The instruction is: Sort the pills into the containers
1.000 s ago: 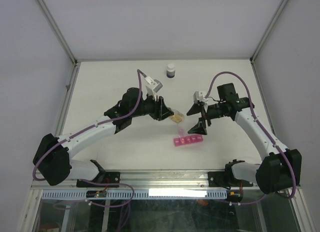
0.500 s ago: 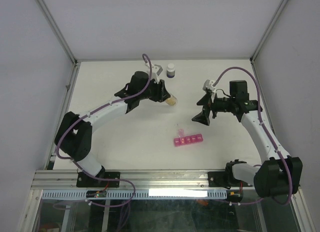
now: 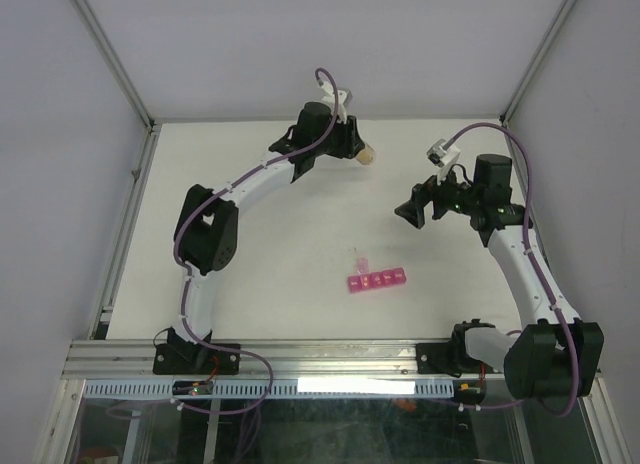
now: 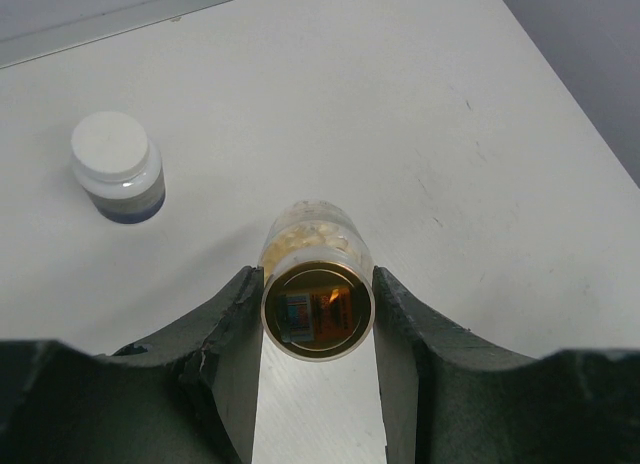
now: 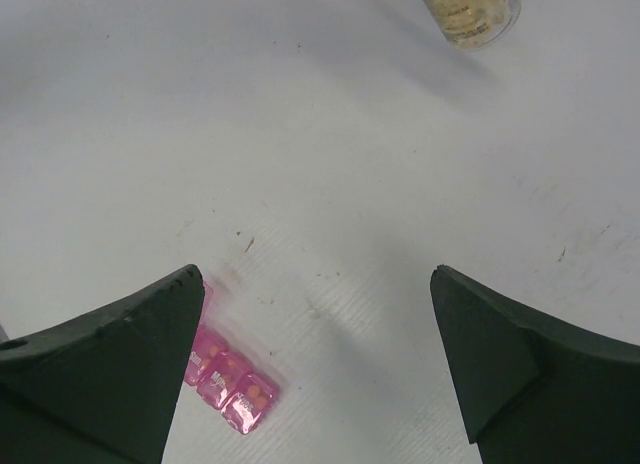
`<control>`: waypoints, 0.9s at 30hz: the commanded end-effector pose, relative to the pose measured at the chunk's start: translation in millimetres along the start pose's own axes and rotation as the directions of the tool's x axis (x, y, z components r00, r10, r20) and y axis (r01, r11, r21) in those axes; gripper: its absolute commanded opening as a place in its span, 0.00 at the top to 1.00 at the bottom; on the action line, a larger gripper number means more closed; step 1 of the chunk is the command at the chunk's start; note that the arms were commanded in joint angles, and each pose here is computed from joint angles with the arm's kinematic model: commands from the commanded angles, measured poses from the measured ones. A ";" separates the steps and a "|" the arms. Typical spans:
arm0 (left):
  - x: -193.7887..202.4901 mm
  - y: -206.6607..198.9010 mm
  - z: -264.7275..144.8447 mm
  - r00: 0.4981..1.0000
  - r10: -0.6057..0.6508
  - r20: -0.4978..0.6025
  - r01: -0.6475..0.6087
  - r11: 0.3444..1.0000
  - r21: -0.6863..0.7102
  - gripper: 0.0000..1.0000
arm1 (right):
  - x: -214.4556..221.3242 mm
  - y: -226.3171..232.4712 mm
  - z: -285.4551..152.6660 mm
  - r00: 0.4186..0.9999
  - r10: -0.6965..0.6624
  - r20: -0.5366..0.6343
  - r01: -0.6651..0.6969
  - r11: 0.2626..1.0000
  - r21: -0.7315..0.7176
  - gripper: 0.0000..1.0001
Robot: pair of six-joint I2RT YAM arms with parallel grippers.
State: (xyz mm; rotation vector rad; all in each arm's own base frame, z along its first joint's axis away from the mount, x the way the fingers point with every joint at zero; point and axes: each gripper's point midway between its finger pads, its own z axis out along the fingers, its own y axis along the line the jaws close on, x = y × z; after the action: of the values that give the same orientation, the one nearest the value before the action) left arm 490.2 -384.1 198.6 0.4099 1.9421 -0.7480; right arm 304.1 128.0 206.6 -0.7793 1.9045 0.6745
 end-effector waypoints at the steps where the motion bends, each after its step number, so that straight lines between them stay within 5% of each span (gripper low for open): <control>1: -52.9 -9.4 12.5 0.993 0.000 0.122 -0.004 1.000 0.027 1.00 | -18.0 -9.2 -4.3 0.998 -0.002 0.058 -0.001 0.998 0.066 0.01; 12: -59.2 -5.0 70.6 0.975 -0.116 0.188 0.106 0.992 0.061 1.00 | -18.7 -20.8 -7.8 0.997 0.020 0.070 -0.029 0.991 0.129 0.00; 27: -44.1 12.1 105.4 0.938 -0.217 0.272 0.221 0.975 0.016 0.85 | -18.1 -25.1 -8.9 0.997 0.027 0.070 -0.038 0.988 0.148 0.01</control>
State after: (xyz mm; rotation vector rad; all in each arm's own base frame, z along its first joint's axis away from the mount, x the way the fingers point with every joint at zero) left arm 575.3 -434.5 133.3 0.1459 1.9266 -0.8255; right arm 318.2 112.1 205.5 -0.6353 1.9509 0.5941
